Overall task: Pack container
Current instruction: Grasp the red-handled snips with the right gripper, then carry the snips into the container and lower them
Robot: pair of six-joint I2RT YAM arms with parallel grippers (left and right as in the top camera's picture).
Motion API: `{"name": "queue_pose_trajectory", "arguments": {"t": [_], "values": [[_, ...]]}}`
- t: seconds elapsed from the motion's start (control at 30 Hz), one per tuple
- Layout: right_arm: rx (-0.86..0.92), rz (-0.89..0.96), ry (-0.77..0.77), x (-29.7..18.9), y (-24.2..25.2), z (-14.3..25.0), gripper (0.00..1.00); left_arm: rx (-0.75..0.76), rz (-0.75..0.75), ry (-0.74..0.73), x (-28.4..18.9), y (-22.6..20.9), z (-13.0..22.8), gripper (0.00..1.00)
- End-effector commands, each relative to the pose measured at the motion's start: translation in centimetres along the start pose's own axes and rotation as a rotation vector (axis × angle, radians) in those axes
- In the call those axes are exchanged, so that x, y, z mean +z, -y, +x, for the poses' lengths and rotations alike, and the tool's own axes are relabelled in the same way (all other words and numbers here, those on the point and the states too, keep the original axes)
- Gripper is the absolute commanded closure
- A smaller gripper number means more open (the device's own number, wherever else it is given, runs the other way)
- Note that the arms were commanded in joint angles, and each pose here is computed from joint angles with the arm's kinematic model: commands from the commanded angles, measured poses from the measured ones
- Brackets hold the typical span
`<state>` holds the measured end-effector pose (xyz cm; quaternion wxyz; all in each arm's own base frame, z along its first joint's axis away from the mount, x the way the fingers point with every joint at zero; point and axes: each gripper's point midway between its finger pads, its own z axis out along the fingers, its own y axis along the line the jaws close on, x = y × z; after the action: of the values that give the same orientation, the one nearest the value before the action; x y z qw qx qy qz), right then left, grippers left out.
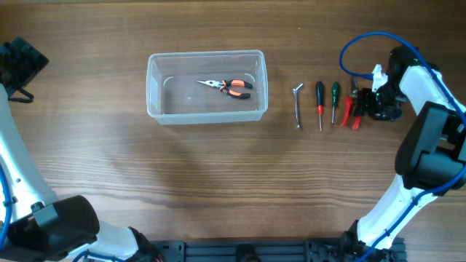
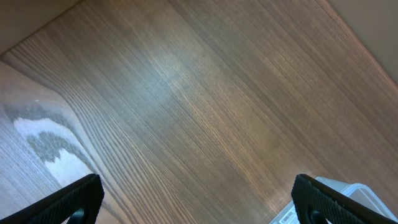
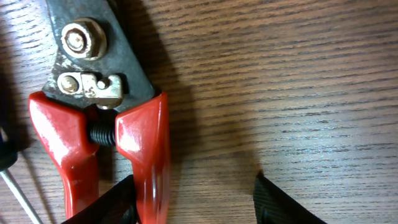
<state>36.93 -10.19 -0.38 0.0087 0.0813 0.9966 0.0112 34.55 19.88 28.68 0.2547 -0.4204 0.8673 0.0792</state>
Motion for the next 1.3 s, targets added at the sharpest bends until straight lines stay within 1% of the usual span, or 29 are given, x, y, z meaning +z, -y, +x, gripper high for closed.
{"name": "queue_pose_trajectory", "arguments": {"t": [0.0, 0.07, 0.17, 0.23, 0.3, 0.33, 0.37, 0.43, 0.47, 0.53, 0.6, 0.87, 0.97, 1.07, 1.17, 1.27], "values": [[-0.005, 0.048, -0.083, 2.6, -0.1, 1.4, 0.43, 0.011, 0.008, -0.004, 0.1, 0.0, 0.0, 0.00], [-0.014, 0.047, -0.087, 2.7, -0.5, 1.4, 0.44, 0.011, 0.008, -0.004, 0.1, 0.0, 0.0, 0.00], [-0.031, 0.048, -0.087, 2.8, -1.1, 1.3, 0.54, 0.011, 0.008, -0.004, 0.1, 0.0, 0.0, 0.00], [-0.039, 0.048, -0.084, 2.8, -1.4, 1.2, 0.55, 0.011, 0.008, -0.004, 0.1, 0.0, 0.0, 0.00], [-0.041, 0.048, -0.084, 2.8, -1.6, 1.2, 0.60, 0.011, 0.008, -0.004, 0.1, 0.0, 0.0, 0.00], [-0.032, 0.049, -0.085, 2.8, -1.6, 1.2, 0.61, 0.011, 0.008, -0.004, 0.1, 0.0, 0.0, 0.00], [-0.023, 0.049, -0.084, 2.8, -1.5, 1.2, 0.64, 0.011, 0.008, -0.004, 0.1, 0.0, 0.0, 0.00], [-0.023, 0.049, -0.086, 2.8, -1.6, 1.3, 0.78, 0.011, 0.008, -0.004, 0.1, 0.0, 0.0, 0.00], [-0.023, 0.049, -0.087, 2.8, -1.6, 1.3, 0.83, 0.011, 0.008, -0.004, 0.1, 0.0, 0.0, 0.00], [-0.023, 0.048, -0.089, 2.8, -1.6, 1.4, 0.87, 0.011, 0.008, -0.004, 0.1, 0.0, 0.0, 0.00], [-0.023, 0.048, -0.092, 2.8, -1.6, 1.4, 0.96, 0.011, 0.008, -0.004, 0.1, 0.0, 0.0, 0.00], [0.009, 0.047, -0.074, 2.5, -1.6, 0.9, 0.96, 0.011, 0.008, -0.004, 0.1, 0.0, 0.0, 0.00], [0.024, 0.048, -0.028, 0.3, -1.6, -0.6, 0.96, 0.011, 0.008, -0.004, 0.1, 0.0, 0.0, 0.00], [0.027, 0.003, 0.076, -3.8, -2.4, -3.1, 0.96, 0.011, 0.008, -0.004, 0.1, 0.0, 0.0, 0.00], [-0.003, -0.135, 0.234, -10.6, -5.4, -5.7, 0.96, 0.011, 0.008, -0.004, 0.1, 0.0, 0.0, 0.00], [-0.086, -0.265, 0.427, -19.0, -9.3, -7.2, 0.96, 0.011, 0.008, -0.004, 0.1, 0.0, 0.0, 0.00]]}}
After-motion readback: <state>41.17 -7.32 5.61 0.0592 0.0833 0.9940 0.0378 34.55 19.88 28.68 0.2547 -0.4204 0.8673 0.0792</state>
